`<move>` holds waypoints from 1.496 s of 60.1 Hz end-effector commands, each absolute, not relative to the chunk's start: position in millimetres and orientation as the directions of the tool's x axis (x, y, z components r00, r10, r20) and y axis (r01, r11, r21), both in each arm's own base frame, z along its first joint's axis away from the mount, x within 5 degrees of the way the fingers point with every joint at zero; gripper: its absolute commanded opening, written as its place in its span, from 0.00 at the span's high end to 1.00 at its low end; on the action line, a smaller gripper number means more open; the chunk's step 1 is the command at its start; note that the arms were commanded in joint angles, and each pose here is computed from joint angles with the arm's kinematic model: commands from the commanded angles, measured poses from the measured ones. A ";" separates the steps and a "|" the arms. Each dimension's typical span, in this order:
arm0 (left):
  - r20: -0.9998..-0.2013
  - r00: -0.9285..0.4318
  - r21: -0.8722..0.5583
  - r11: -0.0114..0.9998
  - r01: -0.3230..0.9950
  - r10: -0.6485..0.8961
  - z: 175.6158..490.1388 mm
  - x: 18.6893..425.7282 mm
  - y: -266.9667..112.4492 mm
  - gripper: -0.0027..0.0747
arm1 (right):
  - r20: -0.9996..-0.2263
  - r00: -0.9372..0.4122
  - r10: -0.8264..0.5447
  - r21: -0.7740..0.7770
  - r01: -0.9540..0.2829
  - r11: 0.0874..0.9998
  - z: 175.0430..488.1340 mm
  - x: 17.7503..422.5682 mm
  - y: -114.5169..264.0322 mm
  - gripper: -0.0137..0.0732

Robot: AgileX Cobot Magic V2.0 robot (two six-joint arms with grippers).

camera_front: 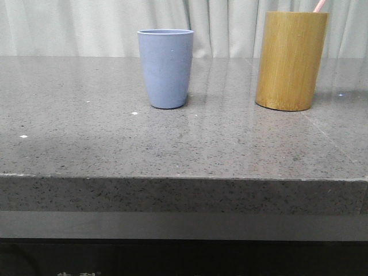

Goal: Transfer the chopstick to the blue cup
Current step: 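Lift the pink chopstick with the right gripper and lower it into the blue cup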

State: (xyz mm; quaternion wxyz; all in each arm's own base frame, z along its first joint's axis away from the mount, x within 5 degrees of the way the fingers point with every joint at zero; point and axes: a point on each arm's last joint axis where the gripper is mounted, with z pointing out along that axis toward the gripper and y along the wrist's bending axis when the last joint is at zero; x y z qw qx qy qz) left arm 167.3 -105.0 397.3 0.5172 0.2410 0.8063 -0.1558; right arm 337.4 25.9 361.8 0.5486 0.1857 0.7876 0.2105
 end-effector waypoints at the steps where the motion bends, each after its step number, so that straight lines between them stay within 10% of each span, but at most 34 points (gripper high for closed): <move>1: -0.952 -0.262 -0.011 0.836 0.548 0.159 414.4 166.5 -105.5 0.46 | -0.818 -0.220 0.531 0.542 0.015 0.840 390.2 331.2 23.5 0.88; 50: -0.952 -0.259 -0.004 0.837 0.547 0.165 414.4 166.7 -105.2 0.46 | -0.987 0.091 0.134 0.094 -0.351 0.932 545.4 263.9 83.1 0.91; 90: -0.952 -0.259 -0.004 0.837 0.547 0.165 414.4 166.7 -105.2 0.46 | -0.994 -0.073 0.077 0.105 -0.535 0.838 472.1 320.9 191.8 0.91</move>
